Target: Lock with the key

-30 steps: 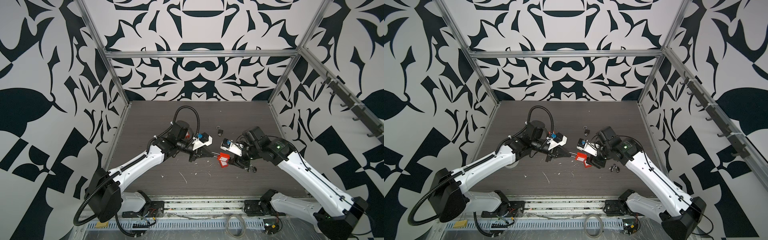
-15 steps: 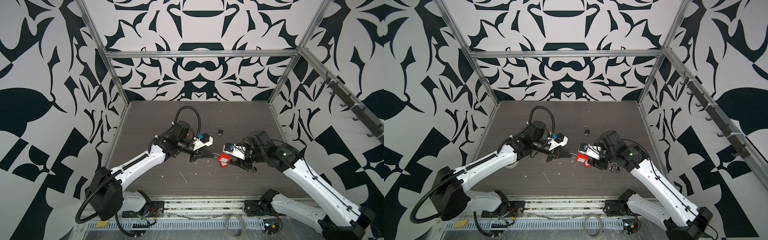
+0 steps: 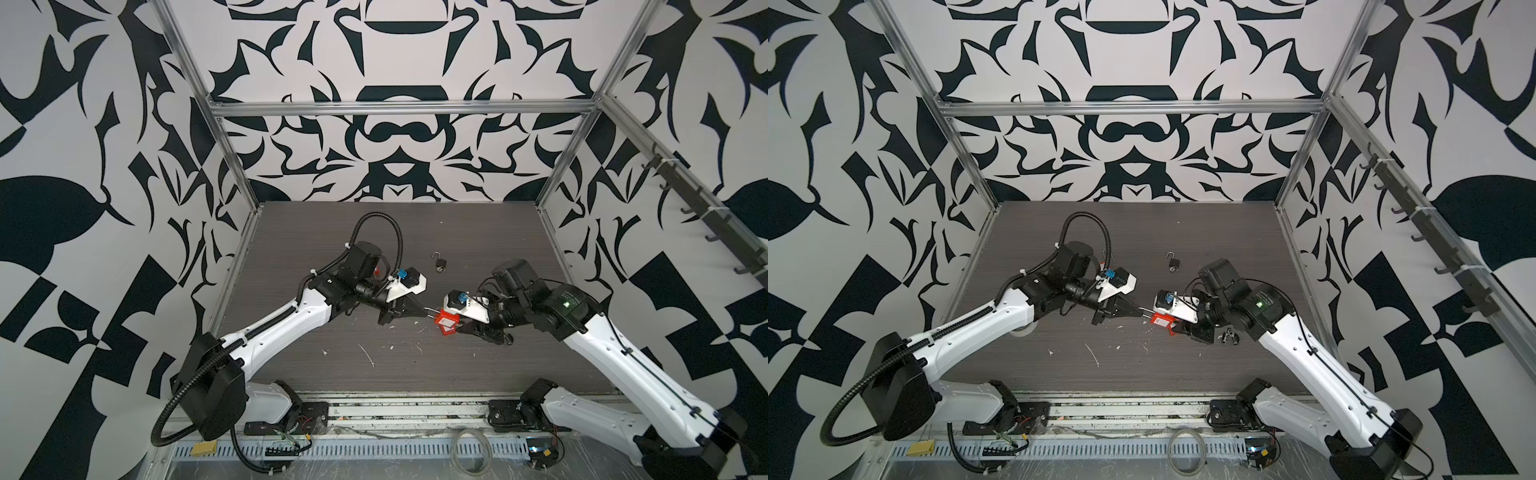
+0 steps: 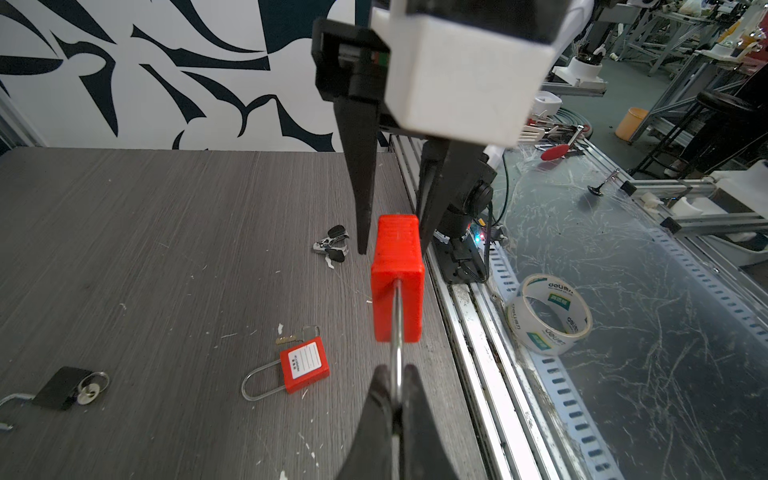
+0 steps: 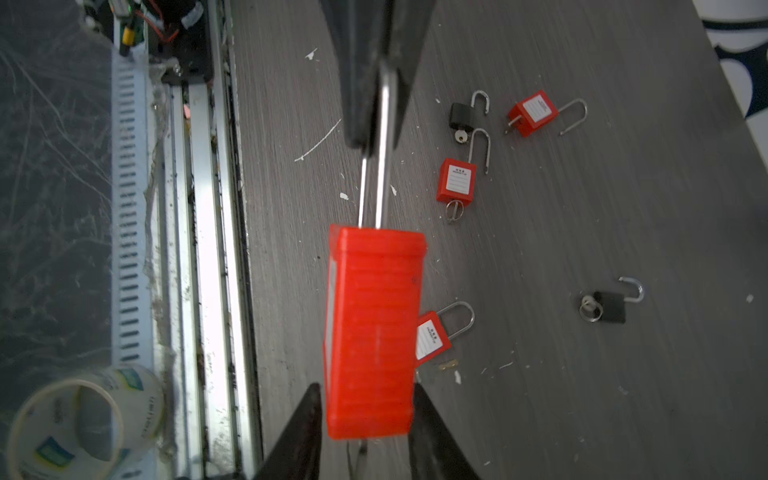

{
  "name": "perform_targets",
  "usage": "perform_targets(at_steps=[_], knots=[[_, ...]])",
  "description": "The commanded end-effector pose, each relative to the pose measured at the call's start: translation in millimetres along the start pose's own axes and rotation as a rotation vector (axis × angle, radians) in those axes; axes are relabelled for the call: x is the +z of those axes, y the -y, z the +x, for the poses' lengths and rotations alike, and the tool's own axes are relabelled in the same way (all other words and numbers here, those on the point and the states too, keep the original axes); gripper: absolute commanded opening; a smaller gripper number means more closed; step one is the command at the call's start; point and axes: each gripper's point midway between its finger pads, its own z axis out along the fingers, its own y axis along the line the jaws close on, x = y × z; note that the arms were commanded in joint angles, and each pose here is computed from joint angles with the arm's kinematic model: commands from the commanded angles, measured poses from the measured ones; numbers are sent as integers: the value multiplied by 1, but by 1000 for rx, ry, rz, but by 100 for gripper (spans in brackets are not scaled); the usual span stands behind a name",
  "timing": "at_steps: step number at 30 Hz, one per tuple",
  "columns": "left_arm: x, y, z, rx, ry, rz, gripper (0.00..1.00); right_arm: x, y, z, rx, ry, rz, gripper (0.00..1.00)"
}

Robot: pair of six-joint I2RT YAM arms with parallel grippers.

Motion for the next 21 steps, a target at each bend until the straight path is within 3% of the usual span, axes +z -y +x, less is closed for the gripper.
perform_targets(at_steps=[1,13,21], knots=[[-2,3,-10,43,-5,15,0,-8,-5,-11,-34,37,-25,20],[-8,-1,-8,83,-29,-31,0,-2,-18,17,-35,-34,-54,0],[-17,-4,3,81,-43,-55,0,-4,-20,22,-6,-31,-51,0]])
